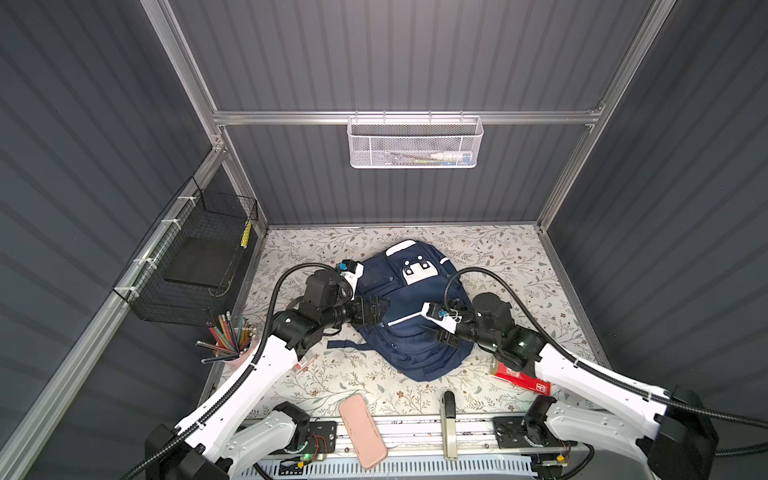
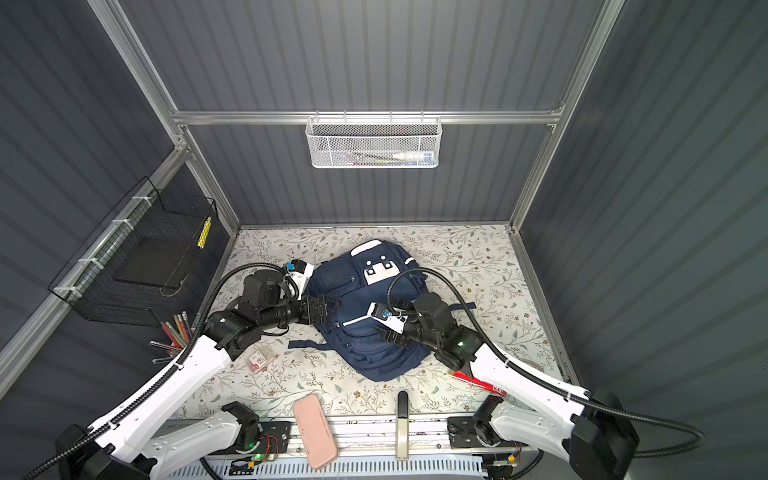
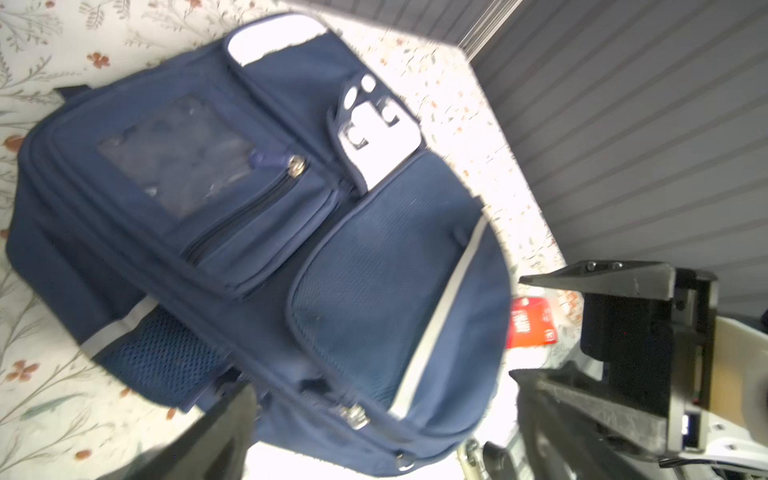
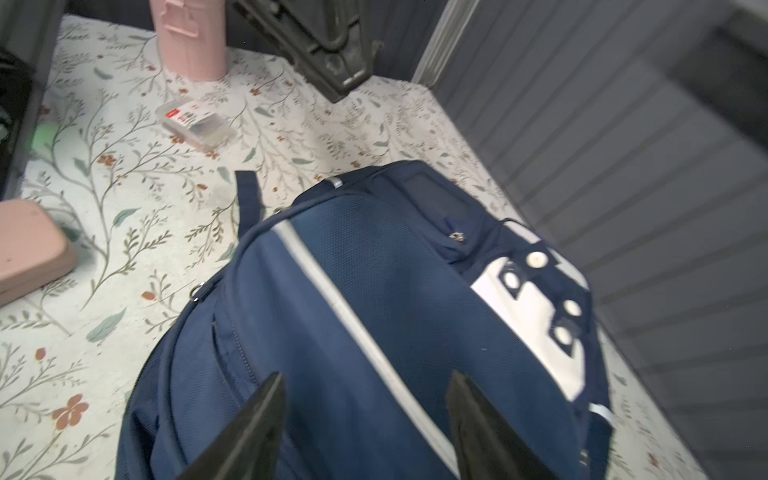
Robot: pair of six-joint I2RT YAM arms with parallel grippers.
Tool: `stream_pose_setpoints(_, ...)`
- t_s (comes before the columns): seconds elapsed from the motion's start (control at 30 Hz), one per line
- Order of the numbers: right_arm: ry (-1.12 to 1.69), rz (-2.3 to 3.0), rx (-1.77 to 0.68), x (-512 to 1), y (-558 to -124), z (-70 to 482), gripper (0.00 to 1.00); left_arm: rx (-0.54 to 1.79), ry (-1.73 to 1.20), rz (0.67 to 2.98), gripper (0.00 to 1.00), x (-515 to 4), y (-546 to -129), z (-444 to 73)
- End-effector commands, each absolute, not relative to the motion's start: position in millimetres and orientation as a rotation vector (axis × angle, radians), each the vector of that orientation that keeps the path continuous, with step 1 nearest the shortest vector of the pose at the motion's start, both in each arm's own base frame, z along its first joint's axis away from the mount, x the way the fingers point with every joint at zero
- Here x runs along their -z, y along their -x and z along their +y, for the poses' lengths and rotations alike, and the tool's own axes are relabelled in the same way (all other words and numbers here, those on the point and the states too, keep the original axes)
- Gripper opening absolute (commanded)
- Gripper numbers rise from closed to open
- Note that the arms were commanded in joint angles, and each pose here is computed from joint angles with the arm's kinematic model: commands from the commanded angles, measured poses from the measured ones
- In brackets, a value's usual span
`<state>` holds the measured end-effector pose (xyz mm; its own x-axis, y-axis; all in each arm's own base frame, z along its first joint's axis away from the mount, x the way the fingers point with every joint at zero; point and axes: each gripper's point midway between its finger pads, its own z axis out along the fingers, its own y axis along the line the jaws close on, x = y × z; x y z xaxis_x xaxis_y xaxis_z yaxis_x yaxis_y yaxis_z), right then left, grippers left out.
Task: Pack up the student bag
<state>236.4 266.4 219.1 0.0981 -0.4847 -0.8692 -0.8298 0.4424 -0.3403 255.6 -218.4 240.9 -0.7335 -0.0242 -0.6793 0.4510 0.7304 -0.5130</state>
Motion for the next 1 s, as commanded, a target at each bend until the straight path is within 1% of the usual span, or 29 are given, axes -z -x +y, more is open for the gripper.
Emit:
stream_pose_setpoints(0.0, 0.811, 1.758, -0.397, -244, -254, 235, 0.70, 0.932, -0.392, 2.226, 1.00, -247, -252, -229)
stream_pose_setpoints(0.03, 0.716, 1.826, -0.383, -243, -257, 223, 0.71, 0.931, -0.408, 2.207, 1.00, -250, -251, -232)
stream_pose_setpoints(0.13, 0.181, 2.083, -0.330, -230, -263, 164, 0.78, 0.881, -0.479, 2.169, 1.00, -259, -250, -245)
stream_pose_setpoints(0.27, -0.262, 2.355, -0.348, -183, -231, 120, 0.80, 0.878, -0.587, 2.162, 1.00, -261, -246, -274)
stream_pose_setpoints(0.37, -0.514, 2.506, -0.415, -141, -200, 107, 0.81, 0.937, -0.692, 2.154, 0.99, -260, -242, -308)
stream_pose_setpoints(0.4, -0.549, 2.536, -0.451, -130, -193, 107, 0.82, 0.961, -0.728, 2.152, 0.96, -260, -239, -320)
stream_pose_setpoints(0.47, -0.640, 2.581, -0.481, -110, -178, 103, 0.84, 0.980, -0.778, 2.164, 0.94, -257, -240, -340)
stream_pose_setpoints(0.57, -0.759, 2.642, -0.537, -88, -156, 101, 0.85, 0.977, -0.855, 2.153, 0.97, -258, -238, -368)
stream_pose_setpoints(0.63, -0.784, 2.691, -0.562, -75, -144, 102, 0.87, 0.997, -0.889, 2.137, 1.00, -257, -235, -386)
stream_pose_setpoints(0.77, -0.865, 2.757, -0.468, -52, -128, 87, 0.89, 1.089, -0.942, 2.107, 1.00, -252, -225, -426)
stream_pose_setpoints(0.8, -0.891, 2.764, -0.461, -46, -126, 84, 0.89, 1.102, -0.956, 2.104, 0.98, -249, -223, -436)
stream_pose_setpoints(0.83, -0.914, 2.762, -0.436, -41, -125, 79, 0.90, 1.117, -0.982, 2.099, 0.91, -247, -219, -447)
stream_pose_setpoints(0.87, -0.954, 2.752, -0.375, -35, -124, 69, 0.91, 1.124, -0.998, 2.090, 0.86, -250, -220, -459)
stream_pose_setpoints(0.9, -0.994, 2.749, -0.337, -30, -122, 62, 0.91, 1.154, -1.032, 2.102, 0.85, -248, -214, -468)
stream_pose_setpoints(0.97, -1.056, 2.741, -0.370, -26, -120, 61, 0.92, 1.171, -1.056, 2.106, 0.86, -244, -211, -481)
